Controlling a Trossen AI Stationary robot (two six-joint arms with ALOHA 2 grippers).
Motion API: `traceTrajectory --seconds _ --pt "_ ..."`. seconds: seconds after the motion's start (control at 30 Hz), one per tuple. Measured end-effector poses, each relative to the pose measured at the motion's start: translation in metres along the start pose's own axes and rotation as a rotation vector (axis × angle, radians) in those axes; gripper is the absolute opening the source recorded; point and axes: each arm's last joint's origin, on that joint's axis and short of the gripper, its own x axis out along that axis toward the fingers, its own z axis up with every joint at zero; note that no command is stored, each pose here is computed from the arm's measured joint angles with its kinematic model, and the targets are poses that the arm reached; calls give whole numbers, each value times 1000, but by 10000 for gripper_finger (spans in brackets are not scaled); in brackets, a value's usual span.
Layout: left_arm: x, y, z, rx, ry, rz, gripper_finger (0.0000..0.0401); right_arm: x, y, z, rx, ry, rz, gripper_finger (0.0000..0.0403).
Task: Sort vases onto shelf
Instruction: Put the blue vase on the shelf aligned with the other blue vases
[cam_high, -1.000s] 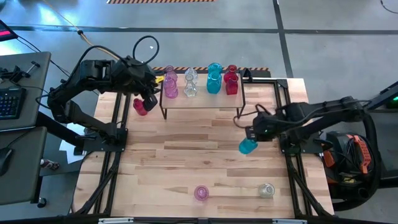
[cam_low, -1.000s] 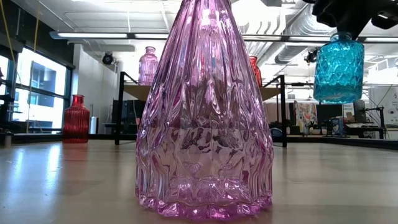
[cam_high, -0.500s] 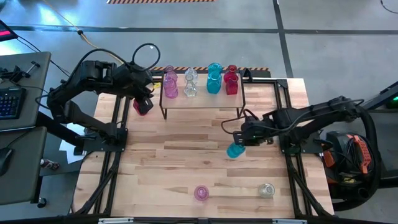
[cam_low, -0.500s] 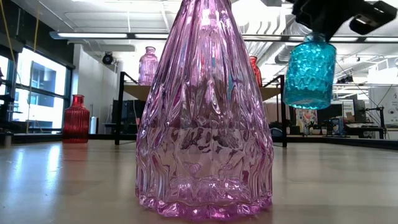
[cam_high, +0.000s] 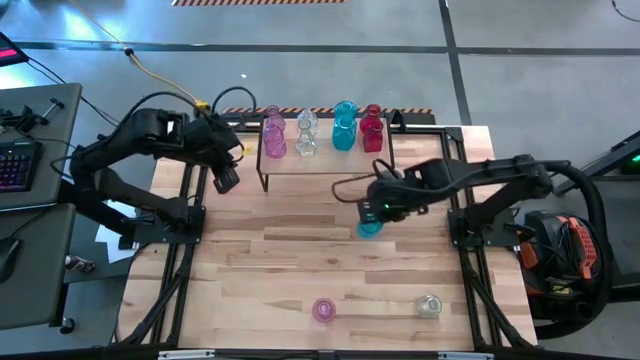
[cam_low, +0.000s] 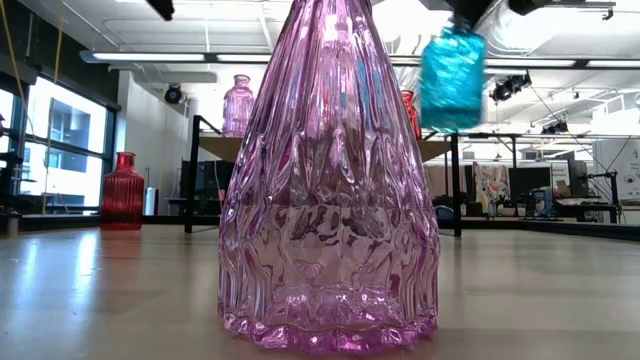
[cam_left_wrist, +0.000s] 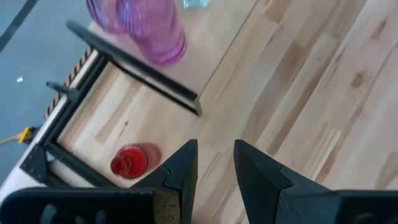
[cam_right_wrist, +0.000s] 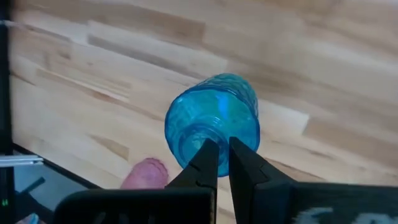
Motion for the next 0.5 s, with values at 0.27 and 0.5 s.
traceTrajectory --seconds 0.27,0.5 --pt "14 2 -18 -30 57 20 97 -21 34 42 -100 -80 19 0" --pt "15 6 -30 -57 65 24 97 -30 48 86 -157 -128 17 0"
